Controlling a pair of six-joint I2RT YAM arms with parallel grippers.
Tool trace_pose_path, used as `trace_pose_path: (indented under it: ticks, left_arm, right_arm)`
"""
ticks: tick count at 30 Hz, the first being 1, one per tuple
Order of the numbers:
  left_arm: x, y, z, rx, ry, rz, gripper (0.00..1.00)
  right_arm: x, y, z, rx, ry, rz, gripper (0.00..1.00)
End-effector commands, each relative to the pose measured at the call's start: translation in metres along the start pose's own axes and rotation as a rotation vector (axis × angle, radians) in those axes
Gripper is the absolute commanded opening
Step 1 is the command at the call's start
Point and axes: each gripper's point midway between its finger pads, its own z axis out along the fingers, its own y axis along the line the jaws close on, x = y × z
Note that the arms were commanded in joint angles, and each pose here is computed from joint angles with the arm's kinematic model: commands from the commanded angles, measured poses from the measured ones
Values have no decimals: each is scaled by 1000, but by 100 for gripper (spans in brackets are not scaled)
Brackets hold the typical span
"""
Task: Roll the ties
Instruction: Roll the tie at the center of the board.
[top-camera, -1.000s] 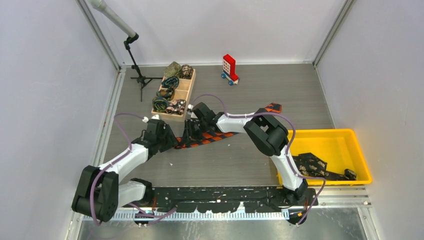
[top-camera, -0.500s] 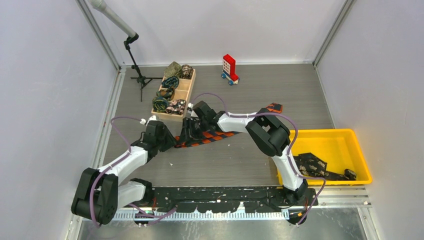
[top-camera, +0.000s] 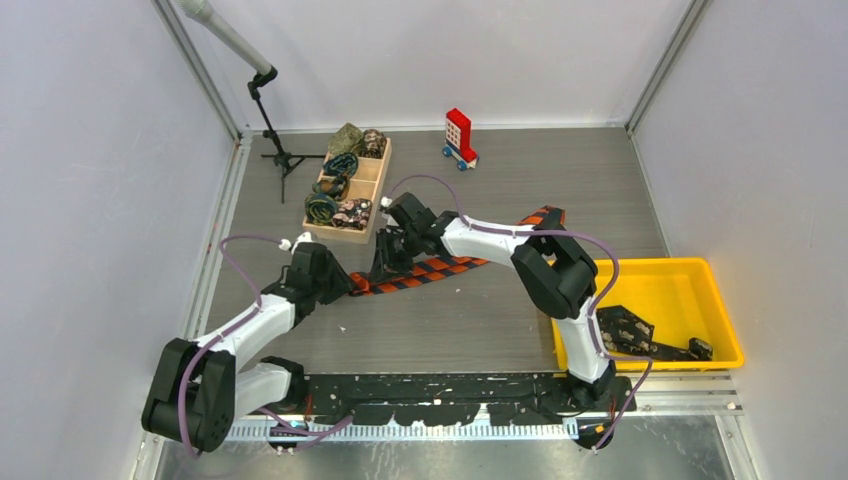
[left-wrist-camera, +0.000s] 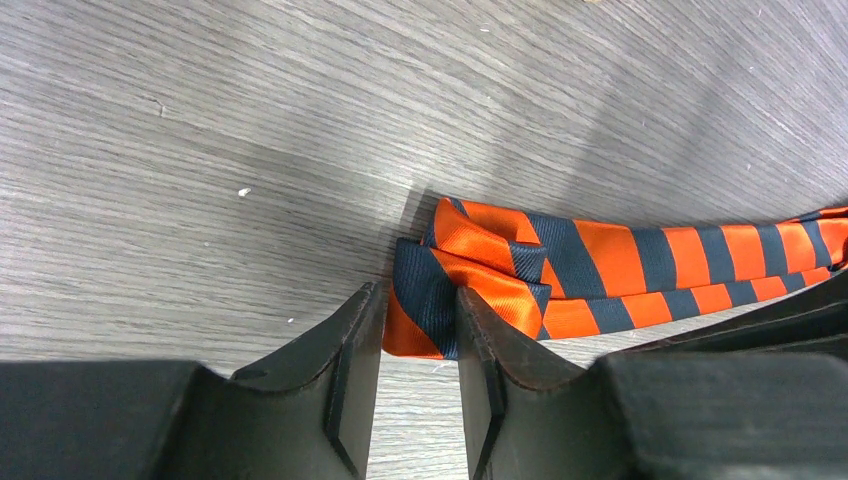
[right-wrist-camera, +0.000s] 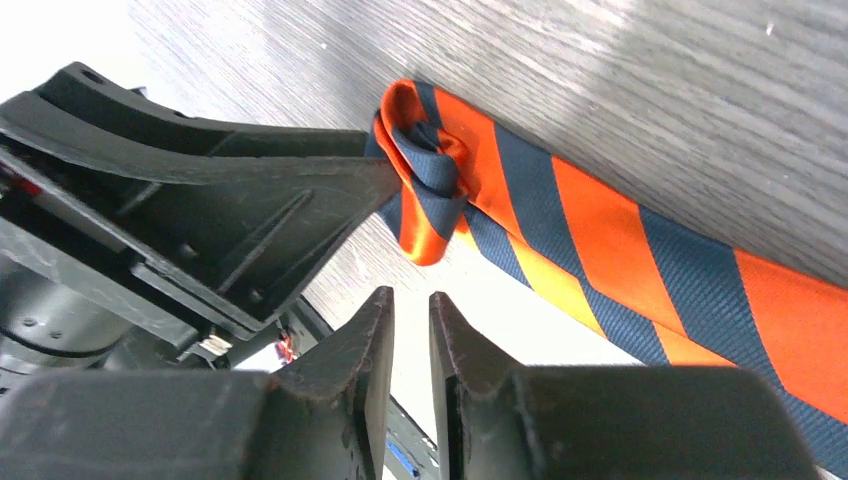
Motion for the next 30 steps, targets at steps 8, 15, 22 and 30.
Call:
trace_pose_path:
  ticks: [8, 15, 22, 30]
  left_arm:
    - [-2, 7, 0, -23, -18, 10, 34]
    - [-2, 6, -1, -18, -22, 9, 34]
    - [-2, 5, -1, -12, -21, 12, 34]
    - [-7, -3, -9, 21, -30, 22, 54]
  right_arm:
    - [-27, 35, 0, -63, -71, 4, 15]
    - [-27, 30, 18, -65, -50, 19, 10]
    - [-22, 16, 29, -38, -35, 22, 8]
    - [-15, -4, 35, 7, -18, 19, 6]
